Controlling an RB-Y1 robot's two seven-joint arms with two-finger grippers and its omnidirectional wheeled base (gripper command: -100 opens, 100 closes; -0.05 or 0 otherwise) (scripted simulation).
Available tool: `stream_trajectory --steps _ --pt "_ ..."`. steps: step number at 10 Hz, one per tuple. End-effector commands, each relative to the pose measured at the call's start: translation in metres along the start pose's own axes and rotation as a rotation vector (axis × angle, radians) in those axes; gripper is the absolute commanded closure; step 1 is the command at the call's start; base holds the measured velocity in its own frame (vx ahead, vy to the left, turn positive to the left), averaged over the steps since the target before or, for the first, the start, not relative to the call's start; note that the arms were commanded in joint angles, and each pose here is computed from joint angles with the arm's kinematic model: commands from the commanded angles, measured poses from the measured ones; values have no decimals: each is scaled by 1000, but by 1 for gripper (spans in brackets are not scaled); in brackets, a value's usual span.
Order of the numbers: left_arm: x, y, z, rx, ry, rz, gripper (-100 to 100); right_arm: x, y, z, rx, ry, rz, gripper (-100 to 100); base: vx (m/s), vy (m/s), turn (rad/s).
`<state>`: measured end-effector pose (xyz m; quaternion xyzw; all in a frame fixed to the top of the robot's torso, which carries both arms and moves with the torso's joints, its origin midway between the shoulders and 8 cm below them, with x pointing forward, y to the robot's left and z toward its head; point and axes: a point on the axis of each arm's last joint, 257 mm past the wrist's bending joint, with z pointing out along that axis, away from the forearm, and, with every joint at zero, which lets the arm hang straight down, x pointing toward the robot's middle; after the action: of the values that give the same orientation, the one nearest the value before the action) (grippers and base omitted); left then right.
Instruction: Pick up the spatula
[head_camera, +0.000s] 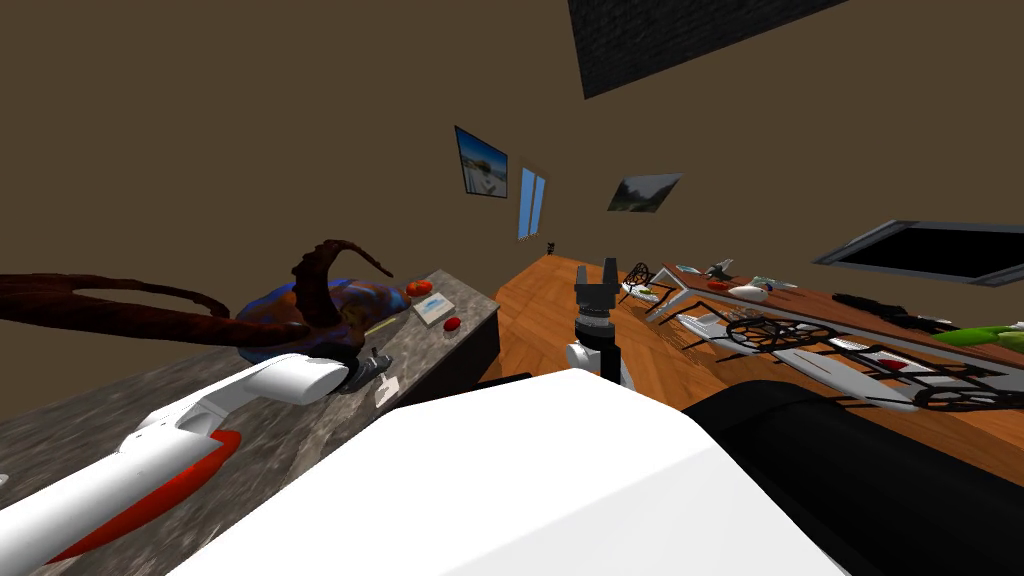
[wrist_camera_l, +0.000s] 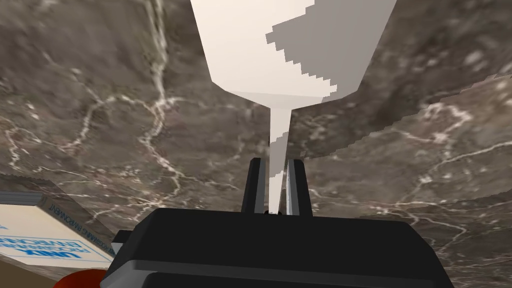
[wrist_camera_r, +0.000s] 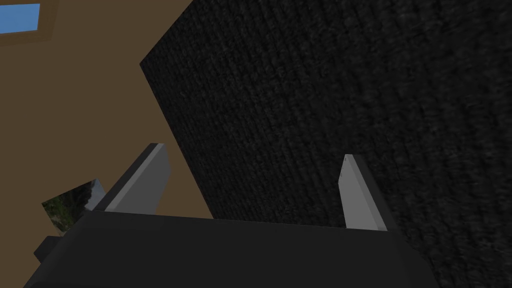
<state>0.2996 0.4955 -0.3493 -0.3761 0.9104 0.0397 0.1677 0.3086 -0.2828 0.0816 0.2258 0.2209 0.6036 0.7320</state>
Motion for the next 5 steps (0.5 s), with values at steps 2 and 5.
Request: stream_trajectory --steps 2,5 --pt "-3 -5 -9 4 0 9 100 0 0 0 0 0 0 0 -4 -6 45" --pt "-3 -6 -12 6 0 14 0 0 0 0 0 0 0 0 -11 -13 55"
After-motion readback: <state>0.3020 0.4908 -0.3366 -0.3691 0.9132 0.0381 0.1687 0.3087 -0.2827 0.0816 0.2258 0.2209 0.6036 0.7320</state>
